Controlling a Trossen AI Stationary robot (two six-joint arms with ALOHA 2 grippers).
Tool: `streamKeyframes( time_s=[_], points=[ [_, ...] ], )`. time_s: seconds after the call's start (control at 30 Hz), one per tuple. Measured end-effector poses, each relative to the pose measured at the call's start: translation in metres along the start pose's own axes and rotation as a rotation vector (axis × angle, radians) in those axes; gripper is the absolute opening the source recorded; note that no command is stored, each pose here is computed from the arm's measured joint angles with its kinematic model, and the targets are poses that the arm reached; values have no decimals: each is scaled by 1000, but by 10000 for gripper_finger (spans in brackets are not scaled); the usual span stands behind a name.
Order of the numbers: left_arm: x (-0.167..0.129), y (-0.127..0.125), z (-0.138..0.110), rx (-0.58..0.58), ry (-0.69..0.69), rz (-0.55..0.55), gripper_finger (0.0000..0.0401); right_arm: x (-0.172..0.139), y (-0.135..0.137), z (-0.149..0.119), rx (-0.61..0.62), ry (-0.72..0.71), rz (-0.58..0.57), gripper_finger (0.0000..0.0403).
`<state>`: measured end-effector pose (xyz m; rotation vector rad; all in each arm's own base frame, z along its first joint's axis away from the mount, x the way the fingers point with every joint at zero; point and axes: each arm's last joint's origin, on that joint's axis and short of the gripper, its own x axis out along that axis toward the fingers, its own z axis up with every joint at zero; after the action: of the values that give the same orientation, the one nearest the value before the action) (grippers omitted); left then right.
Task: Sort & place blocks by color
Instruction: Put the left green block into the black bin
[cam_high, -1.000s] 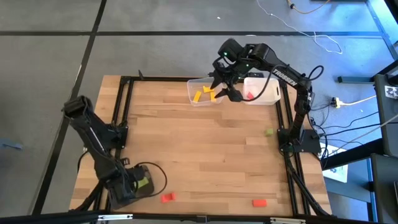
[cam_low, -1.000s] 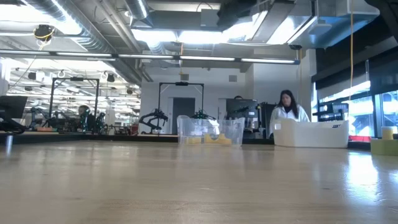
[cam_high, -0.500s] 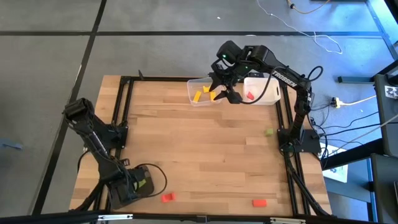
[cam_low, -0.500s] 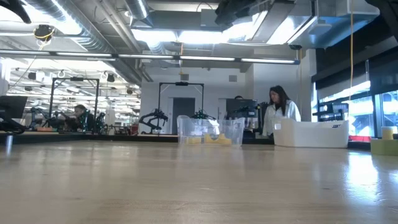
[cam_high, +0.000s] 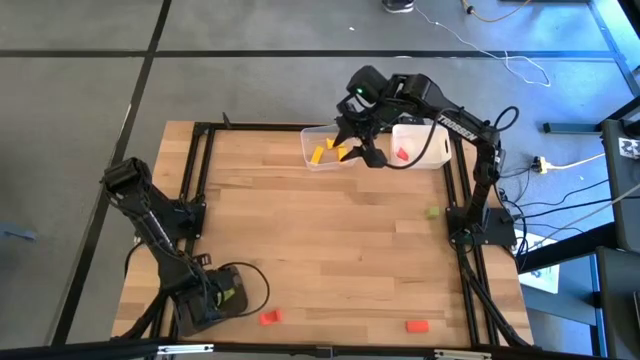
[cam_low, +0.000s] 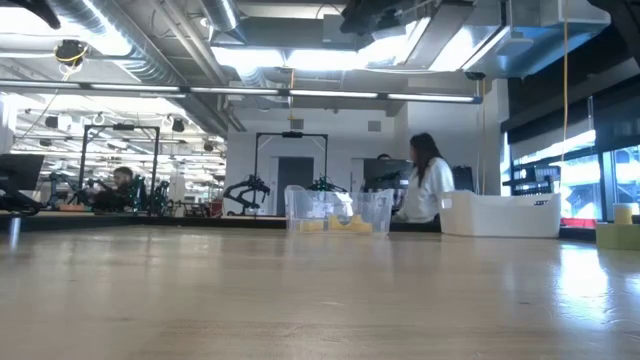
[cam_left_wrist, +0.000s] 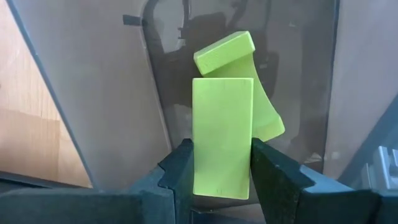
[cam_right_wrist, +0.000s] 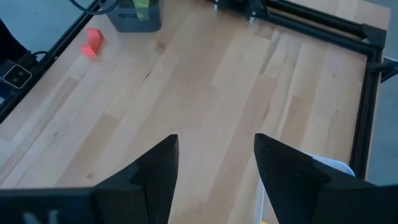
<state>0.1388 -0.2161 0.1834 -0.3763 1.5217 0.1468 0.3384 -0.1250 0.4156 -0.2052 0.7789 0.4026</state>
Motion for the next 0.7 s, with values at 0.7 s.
streamKeyframes(
  time_s=[0.7],
  points=[
    [-1, 5, 9, -183, 101, 5, 139, 5, 6, 6, 0, -9, 13, 210]
  ],
)
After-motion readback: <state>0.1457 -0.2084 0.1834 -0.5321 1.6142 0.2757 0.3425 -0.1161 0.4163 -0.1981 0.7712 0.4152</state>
